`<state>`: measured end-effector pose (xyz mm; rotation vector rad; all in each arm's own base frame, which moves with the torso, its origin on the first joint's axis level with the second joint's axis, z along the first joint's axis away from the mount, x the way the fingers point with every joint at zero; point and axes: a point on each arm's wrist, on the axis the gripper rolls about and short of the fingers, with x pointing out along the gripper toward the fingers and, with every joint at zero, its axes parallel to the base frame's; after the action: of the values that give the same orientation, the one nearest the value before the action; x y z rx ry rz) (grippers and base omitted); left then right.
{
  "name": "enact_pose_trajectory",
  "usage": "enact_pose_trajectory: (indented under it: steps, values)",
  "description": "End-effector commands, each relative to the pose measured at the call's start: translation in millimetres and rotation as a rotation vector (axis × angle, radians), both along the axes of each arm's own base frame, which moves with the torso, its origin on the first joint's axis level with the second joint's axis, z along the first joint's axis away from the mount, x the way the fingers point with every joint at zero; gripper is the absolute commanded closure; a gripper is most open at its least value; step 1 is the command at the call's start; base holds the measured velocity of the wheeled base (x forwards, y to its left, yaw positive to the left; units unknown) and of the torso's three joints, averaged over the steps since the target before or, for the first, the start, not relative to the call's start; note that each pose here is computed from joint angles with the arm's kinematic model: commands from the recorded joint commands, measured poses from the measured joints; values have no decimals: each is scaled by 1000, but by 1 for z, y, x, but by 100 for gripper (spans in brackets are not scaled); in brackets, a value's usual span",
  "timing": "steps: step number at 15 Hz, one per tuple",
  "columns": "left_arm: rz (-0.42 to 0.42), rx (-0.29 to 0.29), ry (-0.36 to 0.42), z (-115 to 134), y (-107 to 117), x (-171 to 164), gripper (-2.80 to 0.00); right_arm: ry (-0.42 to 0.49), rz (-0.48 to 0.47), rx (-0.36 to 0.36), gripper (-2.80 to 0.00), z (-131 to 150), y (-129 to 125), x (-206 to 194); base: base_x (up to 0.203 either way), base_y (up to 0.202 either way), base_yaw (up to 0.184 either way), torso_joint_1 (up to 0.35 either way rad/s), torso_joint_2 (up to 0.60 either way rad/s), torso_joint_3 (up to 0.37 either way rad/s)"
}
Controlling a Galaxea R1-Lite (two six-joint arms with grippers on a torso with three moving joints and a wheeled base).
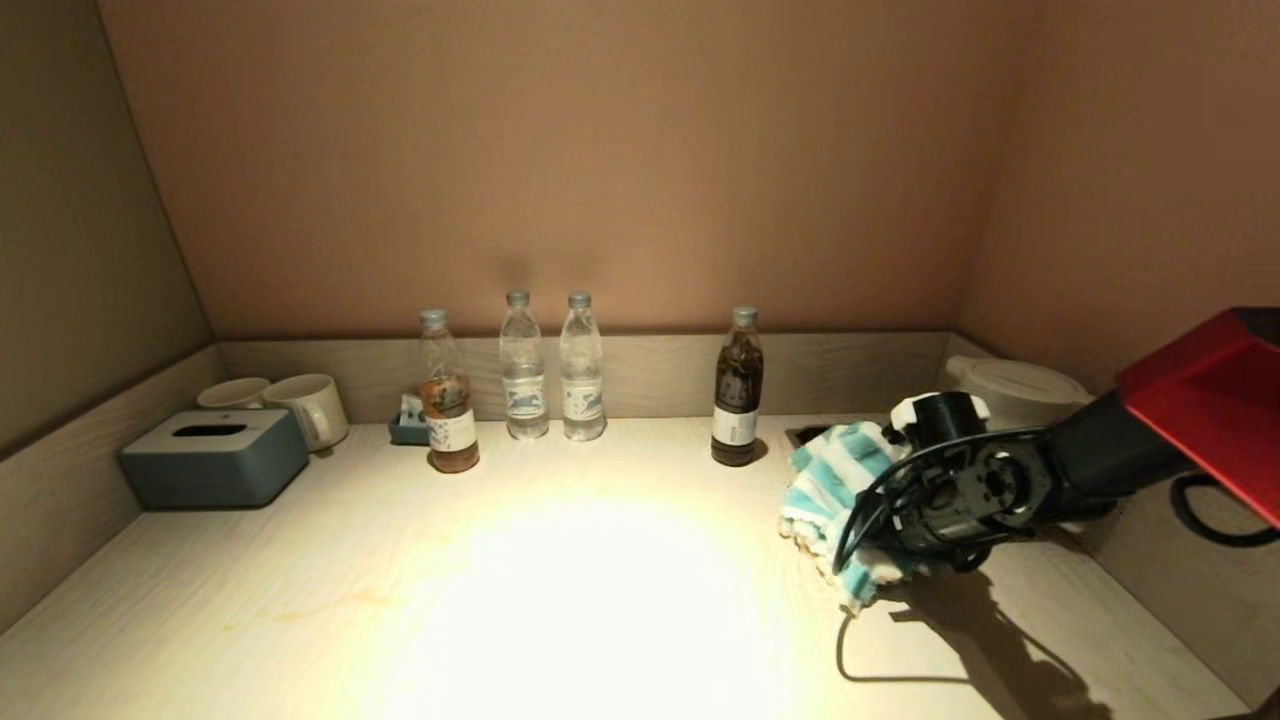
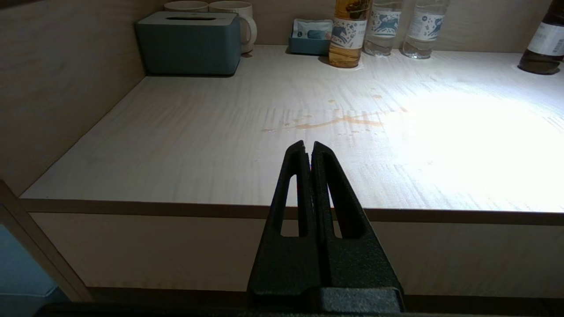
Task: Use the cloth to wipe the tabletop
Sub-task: Sweep the stains on the table
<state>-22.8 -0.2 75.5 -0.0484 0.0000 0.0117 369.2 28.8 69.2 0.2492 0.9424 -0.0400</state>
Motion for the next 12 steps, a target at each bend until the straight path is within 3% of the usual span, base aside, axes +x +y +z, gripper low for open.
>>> enact_pose_trajectory:
  steps: [1,6,12]
  values:
    - [1,-1,1,0,0,0,0,12,46,0,0,-16,20,18,0,0,0,0,0,0]
    - [1,-1,1,0,0,0,0,-78,153,1,0,-8,71,56,0,0,0,0,0,0]
    - [1,-1,1,0,0,0,0,-90,158,-1,0,-27,79,83,0,0,0,0,0,0]
